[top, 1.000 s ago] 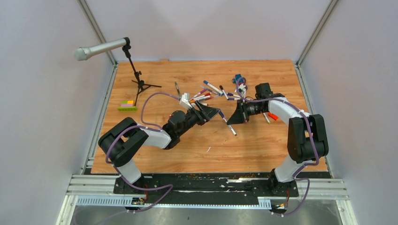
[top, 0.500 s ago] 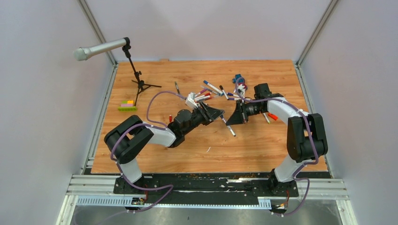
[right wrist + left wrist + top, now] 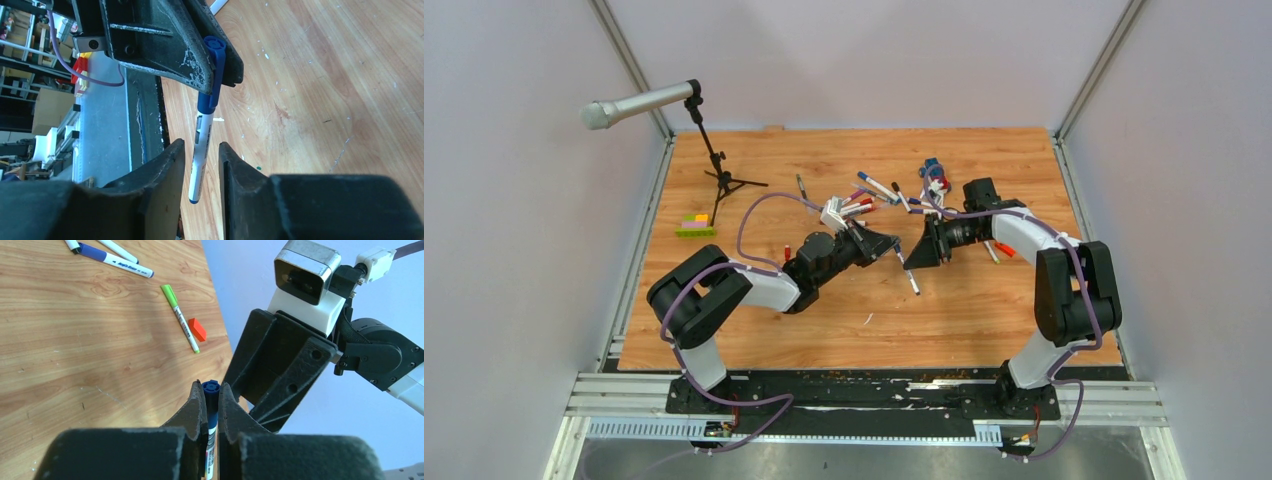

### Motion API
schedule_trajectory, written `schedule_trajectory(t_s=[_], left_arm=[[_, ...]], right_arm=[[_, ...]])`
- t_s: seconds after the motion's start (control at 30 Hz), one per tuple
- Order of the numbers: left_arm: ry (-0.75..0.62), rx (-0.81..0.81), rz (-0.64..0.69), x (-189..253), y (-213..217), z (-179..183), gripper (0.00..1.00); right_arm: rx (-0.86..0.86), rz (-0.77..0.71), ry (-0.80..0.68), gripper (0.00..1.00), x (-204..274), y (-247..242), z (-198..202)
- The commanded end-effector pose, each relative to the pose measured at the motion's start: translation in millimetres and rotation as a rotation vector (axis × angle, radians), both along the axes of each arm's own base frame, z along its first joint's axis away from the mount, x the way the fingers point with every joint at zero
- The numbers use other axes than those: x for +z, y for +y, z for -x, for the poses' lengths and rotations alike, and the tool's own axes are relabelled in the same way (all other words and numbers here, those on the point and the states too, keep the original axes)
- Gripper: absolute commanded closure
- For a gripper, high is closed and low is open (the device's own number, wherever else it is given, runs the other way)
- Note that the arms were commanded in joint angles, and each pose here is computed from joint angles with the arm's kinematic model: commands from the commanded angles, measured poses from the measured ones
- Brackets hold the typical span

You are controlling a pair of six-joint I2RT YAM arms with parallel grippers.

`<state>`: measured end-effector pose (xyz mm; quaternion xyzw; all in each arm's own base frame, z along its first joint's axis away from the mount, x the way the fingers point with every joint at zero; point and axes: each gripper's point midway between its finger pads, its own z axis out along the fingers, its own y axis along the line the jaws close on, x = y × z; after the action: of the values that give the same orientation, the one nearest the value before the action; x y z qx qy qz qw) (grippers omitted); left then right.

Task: Open the pen caps
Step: Open the pen cap from the pen, then place the pen at the center of the board.

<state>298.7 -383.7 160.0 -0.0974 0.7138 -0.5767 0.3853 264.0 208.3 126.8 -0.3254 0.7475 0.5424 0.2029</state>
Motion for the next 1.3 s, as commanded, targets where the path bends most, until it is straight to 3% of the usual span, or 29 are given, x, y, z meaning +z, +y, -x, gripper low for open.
schedule_trajectory(t_s=[0.0,0.2,0.27,0.33,0.37,0.63,0.77,0.97,1.13,1.27], left_arm=[[-0.067,0.009,0.02,19.0,-1.0,-0.6,1.0],[-0.082,0.004,0.057,25.2,-4.2,0.8,1.0],[-0.086,0.005,0.066,27.3,-3.8,1.2,1.0],[-0.101,0.038,0.069,31.6,1.5,-2.1,1.0],[-0.112,0.065,0.068,34.0,7.2,-5.0,1.0],[-0.21,0.442,0.062,89.2,129.6,-62.2,1.0],[-0.246,0.516,-0.035,110.3,166.2,-72.7,1.0],[-0.203,0.408,-0.172,95.6,161.9,-59.9,1.0],[-0.095,0.292,-0.385,49.8,165.0,-34.0,1.0],[-0.071,0.257,-0.545,31.5,185.9,-8.5,1.0]], right_arm=[[0.017,-0.03,-0.041,0.64,7.6,7.3,-4.5],[0.046,0.005,-0.021,0.63,0.4,20.4,2.3],[0.052,0.019,-0.017,0.75,-2.8,23.7,3.3],[0.055,0.027,-0.006,0.99,-4.5,26.0,4.1],[0.051,0.038,-0.001,1.0,-5.4,26.4,3.9],[0.12,0.032,0.013,1.0,-6.1,50.6,30.6],[0.159,0.044,0.022,1.0,-9.2,64.2,45.0],[0.076,0.087,-0.015,1.0,-7.4,71.0,36.1],[-0.207,0.191,-0.021,1.0,-12.3,76.2,7.6],[-0.397,0.245,0.064,1.0,-19.2,92.9,-1.3]])
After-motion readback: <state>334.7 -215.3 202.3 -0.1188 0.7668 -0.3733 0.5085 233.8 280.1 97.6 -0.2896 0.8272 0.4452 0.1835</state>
